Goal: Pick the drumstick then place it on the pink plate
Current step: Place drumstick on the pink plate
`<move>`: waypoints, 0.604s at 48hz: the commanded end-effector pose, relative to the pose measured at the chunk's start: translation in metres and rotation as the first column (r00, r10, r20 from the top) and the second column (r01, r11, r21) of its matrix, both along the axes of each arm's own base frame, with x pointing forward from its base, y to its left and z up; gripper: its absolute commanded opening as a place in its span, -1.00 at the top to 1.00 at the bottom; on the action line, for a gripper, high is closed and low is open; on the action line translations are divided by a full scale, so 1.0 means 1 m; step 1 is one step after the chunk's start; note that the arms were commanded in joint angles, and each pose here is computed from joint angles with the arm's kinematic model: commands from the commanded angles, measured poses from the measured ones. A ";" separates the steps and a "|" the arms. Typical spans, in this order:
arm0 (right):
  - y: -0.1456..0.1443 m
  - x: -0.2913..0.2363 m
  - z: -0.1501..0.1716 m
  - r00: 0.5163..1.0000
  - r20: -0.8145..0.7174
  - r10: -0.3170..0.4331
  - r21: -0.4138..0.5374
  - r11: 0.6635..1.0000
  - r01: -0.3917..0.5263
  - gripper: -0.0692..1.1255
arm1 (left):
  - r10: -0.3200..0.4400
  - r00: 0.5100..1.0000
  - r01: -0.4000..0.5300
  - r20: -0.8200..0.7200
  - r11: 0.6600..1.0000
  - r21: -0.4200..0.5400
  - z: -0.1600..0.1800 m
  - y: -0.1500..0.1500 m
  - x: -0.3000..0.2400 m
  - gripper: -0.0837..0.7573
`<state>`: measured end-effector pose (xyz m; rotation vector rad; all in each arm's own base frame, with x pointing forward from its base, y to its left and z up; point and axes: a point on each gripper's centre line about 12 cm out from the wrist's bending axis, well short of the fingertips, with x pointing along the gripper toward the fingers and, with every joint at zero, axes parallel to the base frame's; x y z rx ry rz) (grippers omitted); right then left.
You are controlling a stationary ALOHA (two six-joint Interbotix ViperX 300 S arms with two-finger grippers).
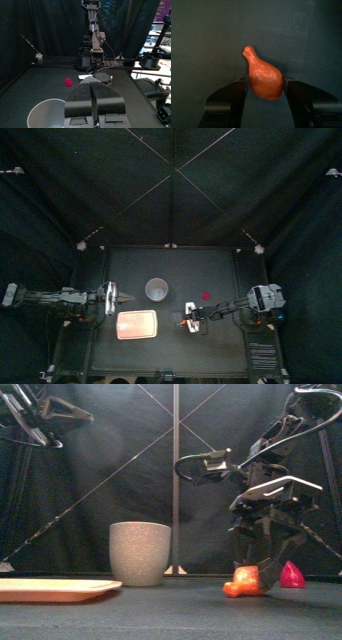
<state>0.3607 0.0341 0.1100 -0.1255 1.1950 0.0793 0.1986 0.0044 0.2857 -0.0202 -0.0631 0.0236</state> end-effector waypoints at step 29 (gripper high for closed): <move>0.016 0.140 0.073 0.926 0.378 0.019 0.021 0.999 -0.030 -0.46 | 0.005 0.999 -0.005 0.032 1.000 0.002 0.006 0.001 0.001 0.65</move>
